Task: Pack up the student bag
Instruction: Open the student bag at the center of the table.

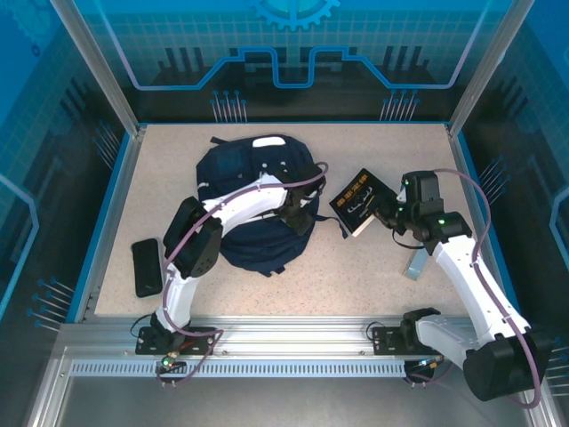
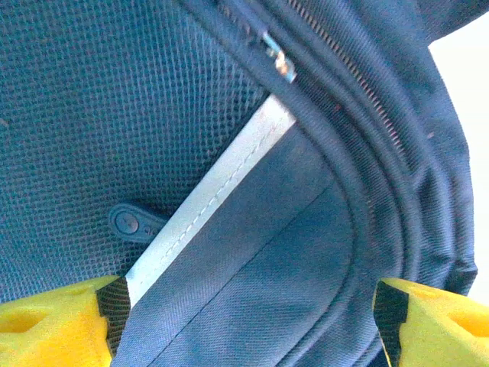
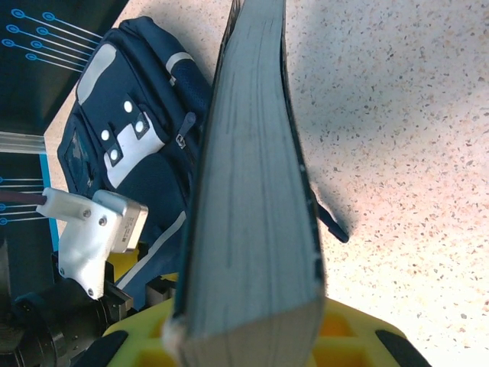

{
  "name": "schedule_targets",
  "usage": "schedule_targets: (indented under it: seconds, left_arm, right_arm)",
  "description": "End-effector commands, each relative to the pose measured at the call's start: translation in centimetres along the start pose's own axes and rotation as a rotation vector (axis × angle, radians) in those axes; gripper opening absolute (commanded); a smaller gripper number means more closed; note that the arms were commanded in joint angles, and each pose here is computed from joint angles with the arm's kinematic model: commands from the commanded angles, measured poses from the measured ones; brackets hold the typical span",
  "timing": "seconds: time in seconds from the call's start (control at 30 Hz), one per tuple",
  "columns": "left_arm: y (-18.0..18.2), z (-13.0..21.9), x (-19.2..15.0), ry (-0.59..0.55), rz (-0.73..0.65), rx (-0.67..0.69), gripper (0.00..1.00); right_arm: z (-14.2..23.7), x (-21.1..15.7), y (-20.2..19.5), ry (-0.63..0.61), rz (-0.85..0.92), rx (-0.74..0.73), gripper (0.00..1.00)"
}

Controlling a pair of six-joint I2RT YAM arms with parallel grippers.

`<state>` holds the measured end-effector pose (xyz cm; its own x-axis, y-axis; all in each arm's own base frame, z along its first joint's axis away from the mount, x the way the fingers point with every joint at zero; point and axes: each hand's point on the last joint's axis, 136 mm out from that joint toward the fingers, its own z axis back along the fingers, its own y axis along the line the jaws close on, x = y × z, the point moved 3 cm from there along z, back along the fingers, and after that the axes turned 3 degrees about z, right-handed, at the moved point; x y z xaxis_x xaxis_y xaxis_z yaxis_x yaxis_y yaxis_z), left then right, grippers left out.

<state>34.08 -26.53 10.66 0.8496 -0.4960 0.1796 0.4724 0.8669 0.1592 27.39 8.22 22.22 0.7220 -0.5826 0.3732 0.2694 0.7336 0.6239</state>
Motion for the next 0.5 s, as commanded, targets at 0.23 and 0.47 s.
schedule_targets:
  seconds: [0.23, 0.47]
  left_arm:
    - [1.4, -1.1, -1.1, 0.073, -0.065, 0.147, 0.87]
    - [2.1, 0.8, 0.8, -0.029, -0.063, 0.202, 0.65]
  right_arm:
    - [0.4, 0.9, 1.3, -0.03, -0.015, 0.076, 0.05]
    - [0.5, 0.7, 1.3, -0.025, -0.022, 0.081, 0.05]
